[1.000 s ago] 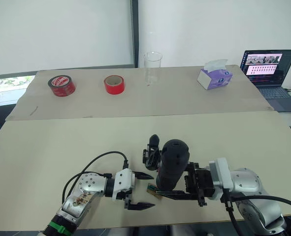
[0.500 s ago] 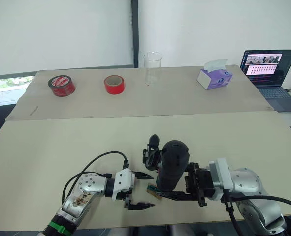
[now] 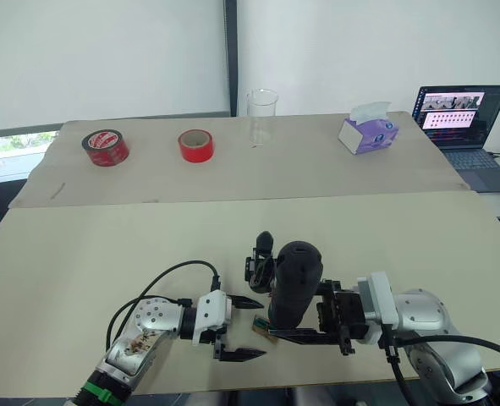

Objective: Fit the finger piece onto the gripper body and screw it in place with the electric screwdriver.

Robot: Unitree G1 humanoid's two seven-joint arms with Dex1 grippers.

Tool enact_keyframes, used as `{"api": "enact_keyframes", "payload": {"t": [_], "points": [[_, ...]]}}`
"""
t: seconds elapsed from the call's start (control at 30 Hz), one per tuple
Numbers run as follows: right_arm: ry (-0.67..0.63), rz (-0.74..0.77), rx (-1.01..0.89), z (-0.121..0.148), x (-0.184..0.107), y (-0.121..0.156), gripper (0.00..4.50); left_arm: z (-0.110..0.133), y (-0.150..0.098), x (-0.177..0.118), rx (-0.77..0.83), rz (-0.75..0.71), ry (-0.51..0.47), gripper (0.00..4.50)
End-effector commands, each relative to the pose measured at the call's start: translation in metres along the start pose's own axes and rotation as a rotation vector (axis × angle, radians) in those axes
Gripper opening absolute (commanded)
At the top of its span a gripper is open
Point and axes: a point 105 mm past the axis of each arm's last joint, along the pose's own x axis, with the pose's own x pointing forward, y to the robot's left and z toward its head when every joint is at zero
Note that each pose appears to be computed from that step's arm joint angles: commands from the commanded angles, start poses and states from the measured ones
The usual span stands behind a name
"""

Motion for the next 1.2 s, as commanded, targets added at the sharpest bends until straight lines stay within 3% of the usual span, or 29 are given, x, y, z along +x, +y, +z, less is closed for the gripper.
{"api": "enact_keyframes", "payload": {"t": [0.03, 0.83, 1.2], "points": [[-0.041, 0.014, -0.074, 0.0128, 0.0030, -0.0001, 1.92, -0.0027, -0.0019, -0.0029, -0.011, 0.003, 0.017, 4.50], [-0.010, 0.023, -0.057, 0.0049, 0.0029, 0.0017, 1.92, 0.0015, -0.0032, -0.0011, -0.012, 0.012, -0.002, 4.50], [-0.034, 0.027, -0.059, 0.0146, 0.0032, 0.0016, 1.92, 0.0059, -0.0003, -0.0042, -0.007, 0.048, -0.042, 4.50]]}}
